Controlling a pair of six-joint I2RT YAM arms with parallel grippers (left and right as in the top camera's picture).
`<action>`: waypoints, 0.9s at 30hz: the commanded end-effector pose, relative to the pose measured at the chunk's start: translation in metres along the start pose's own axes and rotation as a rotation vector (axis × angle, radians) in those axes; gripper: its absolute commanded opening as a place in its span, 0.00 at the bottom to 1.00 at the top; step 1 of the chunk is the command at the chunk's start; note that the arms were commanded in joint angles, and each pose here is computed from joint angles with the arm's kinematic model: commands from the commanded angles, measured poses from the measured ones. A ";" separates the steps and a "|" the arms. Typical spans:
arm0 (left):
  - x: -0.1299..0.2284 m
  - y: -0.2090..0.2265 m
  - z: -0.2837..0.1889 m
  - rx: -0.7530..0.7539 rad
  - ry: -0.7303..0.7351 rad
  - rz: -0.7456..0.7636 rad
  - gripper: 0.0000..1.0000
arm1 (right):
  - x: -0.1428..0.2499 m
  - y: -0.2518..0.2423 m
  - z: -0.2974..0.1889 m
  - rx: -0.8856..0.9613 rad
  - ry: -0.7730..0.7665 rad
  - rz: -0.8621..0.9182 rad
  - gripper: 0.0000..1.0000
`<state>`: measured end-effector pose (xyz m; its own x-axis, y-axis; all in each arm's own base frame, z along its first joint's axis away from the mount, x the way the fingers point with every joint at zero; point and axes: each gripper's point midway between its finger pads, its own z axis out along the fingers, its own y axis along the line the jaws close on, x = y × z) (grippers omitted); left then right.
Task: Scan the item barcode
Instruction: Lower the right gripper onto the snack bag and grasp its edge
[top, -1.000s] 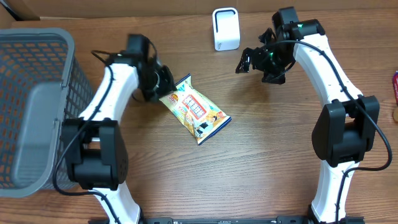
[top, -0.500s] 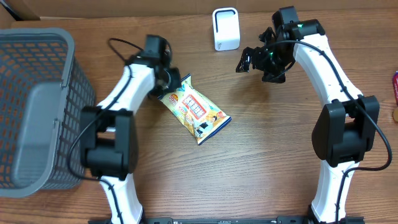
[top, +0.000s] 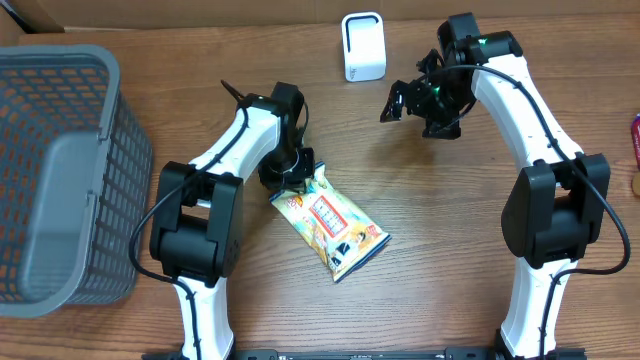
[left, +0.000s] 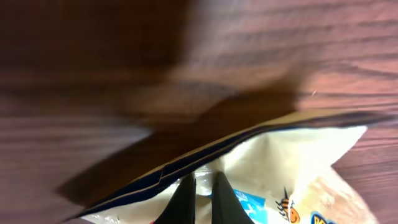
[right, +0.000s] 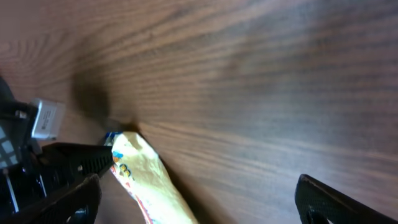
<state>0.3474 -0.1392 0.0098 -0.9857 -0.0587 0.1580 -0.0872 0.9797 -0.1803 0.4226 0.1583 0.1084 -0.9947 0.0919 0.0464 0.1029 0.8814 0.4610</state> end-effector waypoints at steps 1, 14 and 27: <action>-0.007 0.002 0.004 0.034 0.016 -0.121 0.04 | 0.015 0.011 0.001 -0.042 0.054 -0.036 1.00; -0.043 0.037 -0.012 0.083 -0.076 -0.307 0.04 | 0.104 0.074 0.033 -0.027 0.305 -0.255 0.08; -0.053 0.062 -0.037 0.094 -0.089 -0.374 0.04 | 0.143 0.091 0.120 0.052 0.295 -0.114 0.04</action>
<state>0.3955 -0.0649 0.0261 -0.8890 -0.4335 0.1474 -0.4566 0.8638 -0.2130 0.2983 0.3115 0.0697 -0.9445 -0.2765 0.1774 -0.1548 0.8510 0.5018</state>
